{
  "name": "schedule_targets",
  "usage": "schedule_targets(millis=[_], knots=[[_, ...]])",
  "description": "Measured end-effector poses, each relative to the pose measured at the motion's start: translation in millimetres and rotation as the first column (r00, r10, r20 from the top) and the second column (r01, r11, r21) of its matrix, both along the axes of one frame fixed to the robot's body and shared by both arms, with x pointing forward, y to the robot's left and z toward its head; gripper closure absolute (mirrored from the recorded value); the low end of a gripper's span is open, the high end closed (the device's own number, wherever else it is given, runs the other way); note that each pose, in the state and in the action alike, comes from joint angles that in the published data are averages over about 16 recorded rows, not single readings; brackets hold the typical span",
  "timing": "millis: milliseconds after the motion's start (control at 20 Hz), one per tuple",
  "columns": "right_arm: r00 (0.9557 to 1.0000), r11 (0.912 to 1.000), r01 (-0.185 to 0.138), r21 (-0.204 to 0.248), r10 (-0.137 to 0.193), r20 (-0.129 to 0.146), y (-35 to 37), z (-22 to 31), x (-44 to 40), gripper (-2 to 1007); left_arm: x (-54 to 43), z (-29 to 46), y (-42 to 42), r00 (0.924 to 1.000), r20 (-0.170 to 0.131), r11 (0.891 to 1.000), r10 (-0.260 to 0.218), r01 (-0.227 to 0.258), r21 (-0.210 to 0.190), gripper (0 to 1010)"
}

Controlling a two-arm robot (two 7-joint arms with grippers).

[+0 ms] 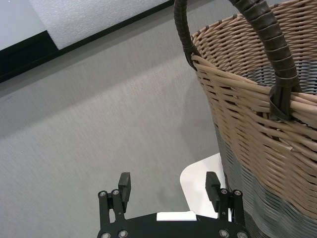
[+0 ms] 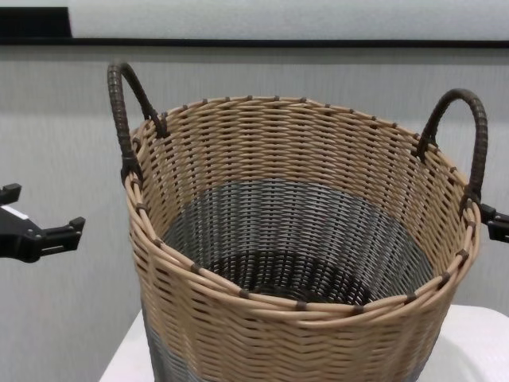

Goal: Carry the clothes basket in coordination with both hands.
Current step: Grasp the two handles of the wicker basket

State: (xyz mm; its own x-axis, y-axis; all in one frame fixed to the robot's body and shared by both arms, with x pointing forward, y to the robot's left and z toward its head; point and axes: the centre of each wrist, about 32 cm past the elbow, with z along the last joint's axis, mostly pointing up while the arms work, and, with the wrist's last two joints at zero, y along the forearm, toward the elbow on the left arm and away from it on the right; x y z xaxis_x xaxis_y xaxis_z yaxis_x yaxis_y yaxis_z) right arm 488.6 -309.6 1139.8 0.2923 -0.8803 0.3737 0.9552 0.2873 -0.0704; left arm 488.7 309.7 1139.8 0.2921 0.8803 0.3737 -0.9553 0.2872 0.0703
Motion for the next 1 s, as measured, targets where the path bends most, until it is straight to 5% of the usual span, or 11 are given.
schedule_targets(millis=[1000], knots=[[1.0,1.0,0.0,0.0,0.0,0.0,0.0,0.0,0.0,3,0.0,0.0,0.0,1.0,0.0,1.0,0.0,0.0,0.0,7]])
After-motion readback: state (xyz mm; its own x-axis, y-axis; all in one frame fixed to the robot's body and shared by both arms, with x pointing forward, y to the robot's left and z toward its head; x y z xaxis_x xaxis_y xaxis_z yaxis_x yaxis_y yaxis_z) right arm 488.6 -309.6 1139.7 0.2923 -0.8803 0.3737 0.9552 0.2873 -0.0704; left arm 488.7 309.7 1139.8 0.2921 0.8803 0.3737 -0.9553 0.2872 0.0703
